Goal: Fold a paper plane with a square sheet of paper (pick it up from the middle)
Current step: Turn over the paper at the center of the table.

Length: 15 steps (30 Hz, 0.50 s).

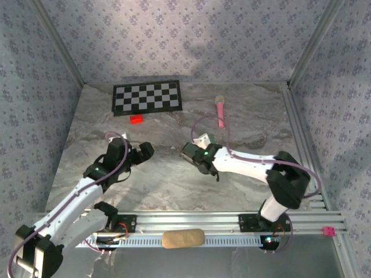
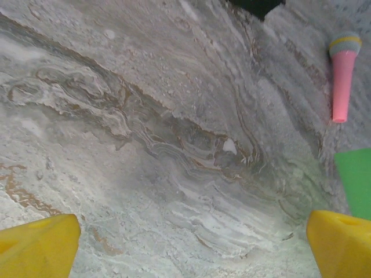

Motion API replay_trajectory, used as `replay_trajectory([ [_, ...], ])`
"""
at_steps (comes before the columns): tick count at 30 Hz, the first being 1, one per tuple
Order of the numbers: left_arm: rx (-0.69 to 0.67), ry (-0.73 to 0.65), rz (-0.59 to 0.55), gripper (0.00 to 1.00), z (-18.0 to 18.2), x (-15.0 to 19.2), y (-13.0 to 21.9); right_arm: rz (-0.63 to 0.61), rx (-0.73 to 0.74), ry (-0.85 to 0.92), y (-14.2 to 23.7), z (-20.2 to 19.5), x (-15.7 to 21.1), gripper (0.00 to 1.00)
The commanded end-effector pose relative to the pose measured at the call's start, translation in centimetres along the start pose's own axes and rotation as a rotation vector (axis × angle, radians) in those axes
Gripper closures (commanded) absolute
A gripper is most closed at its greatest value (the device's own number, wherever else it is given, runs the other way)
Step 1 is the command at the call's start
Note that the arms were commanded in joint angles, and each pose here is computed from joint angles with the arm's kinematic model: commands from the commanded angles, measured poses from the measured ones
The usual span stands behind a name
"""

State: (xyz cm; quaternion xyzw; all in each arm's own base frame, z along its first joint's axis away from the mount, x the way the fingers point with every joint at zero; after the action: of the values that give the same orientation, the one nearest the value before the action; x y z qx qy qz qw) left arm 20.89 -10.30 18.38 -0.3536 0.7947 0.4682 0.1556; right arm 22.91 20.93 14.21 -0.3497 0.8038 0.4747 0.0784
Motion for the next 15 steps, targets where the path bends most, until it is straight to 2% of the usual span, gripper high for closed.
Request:
replay_trajectory([
  [1,-0.04,0.035,-0.02,0.0,1.2,0.3,0.7,0.018,0.053,0.073,0.0,1.8,-0.3,0.99],
  [6,-0.042,0.06,-0.042,0.0,1.7,0.2,1.3,0.042,-0.016,0.099,0.1,6.0,-1.4,0.98],
  [11,-0.023,0.07,-0.03,0.0,1.5,0.4,1.4,0.069,-0.191,0.07,0.4,9.8,-2.2,0.93],
  [15,0.008,0.069,-0.02,0.01,1.1,0.4,1.4,0.113,-0.332,-0.004,0.2,10.7,-2.6,0.88],
])
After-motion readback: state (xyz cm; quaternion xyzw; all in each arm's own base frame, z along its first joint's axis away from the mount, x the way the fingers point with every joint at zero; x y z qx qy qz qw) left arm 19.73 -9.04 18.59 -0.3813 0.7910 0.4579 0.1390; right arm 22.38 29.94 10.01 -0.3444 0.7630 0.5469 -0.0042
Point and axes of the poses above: each hand's point on the last joint's axis, 136 mm out from that joint toward the fingers, its own y axis back along the fingers, its own z axis along the line the jaws close on, x = y × z, the point moved 6 cm from there along y, back along the fingers, and after that the axes turned 4 degrees about -y, right-handed, at the moved point
